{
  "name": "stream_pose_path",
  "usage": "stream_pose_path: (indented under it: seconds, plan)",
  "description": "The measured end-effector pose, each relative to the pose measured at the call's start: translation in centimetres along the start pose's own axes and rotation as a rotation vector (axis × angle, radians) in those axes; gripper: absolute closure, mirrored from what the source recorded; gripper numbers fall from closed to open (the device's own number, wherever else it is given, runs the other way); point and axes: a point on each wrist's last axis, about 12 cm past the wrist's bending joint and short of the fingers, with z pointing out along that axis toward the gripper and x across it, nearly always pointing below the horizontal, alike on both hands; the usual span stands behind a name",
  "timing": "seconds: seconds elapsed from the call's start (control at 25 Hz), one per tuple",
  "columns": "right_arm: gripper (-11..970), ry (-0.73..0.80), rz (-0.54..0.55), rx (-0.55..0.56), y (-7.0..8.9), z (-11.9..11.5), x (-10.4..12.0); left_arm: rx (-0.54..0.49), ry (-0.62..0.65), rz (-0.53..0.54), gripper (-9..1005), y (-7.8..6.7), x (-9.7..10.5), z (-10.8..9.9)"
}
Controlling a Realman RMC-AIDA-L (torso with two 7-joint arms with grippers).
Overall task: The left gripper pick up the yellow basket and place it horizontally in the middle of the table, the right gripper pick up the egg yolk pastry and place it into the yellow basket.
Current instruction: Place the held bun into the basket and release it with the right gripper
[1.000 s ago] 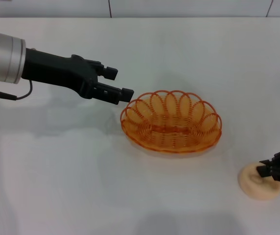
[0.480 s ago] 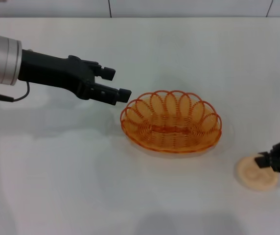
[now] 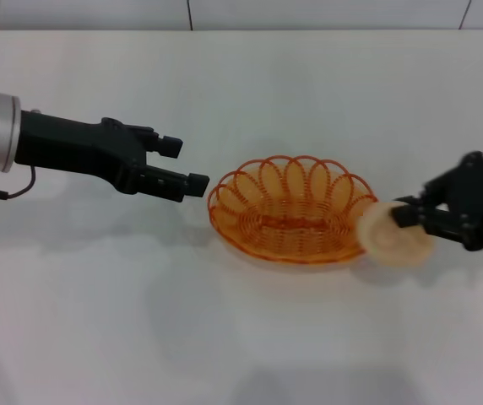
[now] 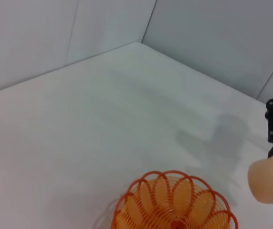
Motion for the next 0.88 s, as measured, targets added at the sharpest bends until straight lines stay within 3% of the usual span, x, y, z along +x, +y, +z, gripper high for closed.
stream_pose_path:
  seconds: [0.44, 0.88]
  plan:
    - [930, 0.014, -0.117, -0.006, -0.7, 6.0, -3.9, 0.014, 0.006, 0.011, 111, -0.2, 0.3, -0.1]
    - [845, 0.015, -0.117, 0.048, -1.4, 8.2, -4.0, 0.021, -0.014, 0.014, 111, -0.3, 0.1, -0.1]
